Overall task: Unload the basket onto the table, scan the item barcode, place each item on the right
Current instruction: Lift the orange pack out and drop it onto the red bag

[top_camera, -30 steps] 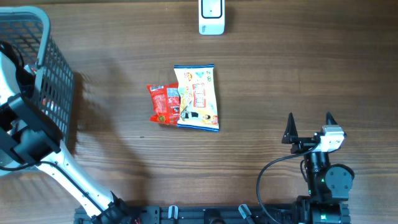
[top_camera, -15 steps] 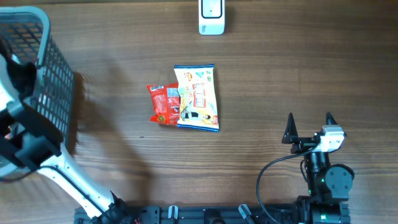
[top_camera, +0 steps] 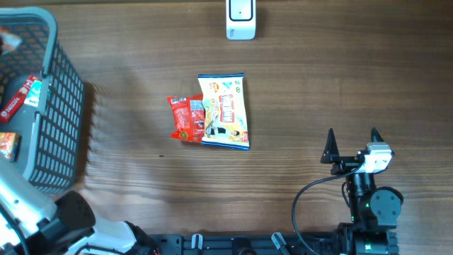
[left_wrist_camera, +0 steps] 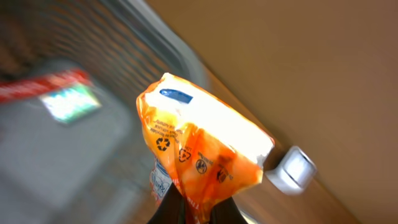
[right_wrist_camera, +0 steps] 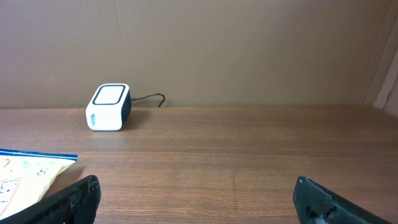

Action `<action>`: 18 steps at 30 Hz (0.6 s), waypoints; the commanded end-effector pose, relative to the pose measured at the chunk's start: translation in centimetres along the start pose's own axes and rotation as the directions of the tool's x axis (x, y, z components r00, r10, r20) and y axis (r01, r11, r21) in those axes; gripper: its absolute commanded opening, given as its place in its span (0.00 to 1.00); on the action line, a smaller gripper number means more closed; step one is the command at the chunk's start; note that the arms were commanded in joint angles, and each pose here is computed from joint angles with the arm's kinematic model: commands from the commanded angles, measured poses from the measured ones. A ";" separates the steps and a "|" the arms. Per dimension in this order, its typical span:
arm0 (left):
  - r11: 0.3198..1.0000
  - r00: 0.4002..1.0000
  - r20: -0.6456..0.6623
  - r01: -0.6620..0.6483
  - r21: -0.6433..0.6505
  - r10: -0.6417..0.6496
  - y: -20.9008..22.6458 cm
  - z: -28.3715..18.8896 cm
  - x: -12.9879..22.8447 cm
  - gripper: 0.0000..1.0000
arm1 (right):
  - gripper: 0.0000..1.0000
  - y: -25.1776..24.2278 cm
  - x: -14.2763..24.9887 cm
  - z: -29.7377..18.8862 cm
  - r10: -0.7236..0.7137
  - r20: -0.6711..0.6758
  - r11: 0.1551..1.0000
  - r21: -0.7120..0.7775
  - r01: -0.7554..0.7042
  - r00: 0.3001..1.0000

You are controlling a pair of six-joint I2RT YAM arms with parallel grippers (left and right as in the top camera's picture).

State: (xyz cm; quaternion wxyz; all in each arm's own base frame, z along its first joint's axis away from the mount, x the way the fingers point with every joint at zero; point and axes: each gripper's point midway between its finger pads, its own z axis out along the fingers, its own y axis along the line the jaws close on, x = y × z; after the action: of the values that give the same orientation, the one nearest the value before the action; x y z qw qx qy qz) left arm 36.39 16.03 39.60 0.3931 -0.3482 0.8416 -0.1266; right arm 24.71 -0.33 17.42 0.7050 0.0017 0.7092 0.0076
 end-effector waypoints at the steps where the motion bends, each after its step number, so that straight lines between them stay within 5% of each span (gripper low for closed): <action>1: 0.987 0.976 -0.216 -0.003 0.159 0.038 -4.7 2.3 5.0 0.04 | 1.00 0.0 -0.1 0.0 -0.011 0.007 1.000 -0.004 0.011 1.000; 7: 0.974 0.866 -0.446 -0.188 0.130 0.227 -6.8 7.6 13.6 0.04 | 1.00 0.0 -0.1 0.0 -0.011 0.007 1.000 -0.004 0.011 1.000; 18: 0.940 0.591 -0.747 -0.314 0.136 0.305 -6.9 17.8 31.6 0.04 | 1.00 0.0 -0.1 0.0 -0.010 0.007 1.000 -0.004 0.010 1.000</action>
State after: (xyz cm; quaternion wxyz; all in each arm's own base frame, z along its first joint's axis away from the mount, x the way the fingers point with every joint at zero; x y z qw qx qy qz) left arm 40.02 -6.98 17.43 0.0669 -0.1252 0.9703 -0.1960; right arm 24.72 -0.33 17.41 0.7048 0.0017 0.7093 0.0076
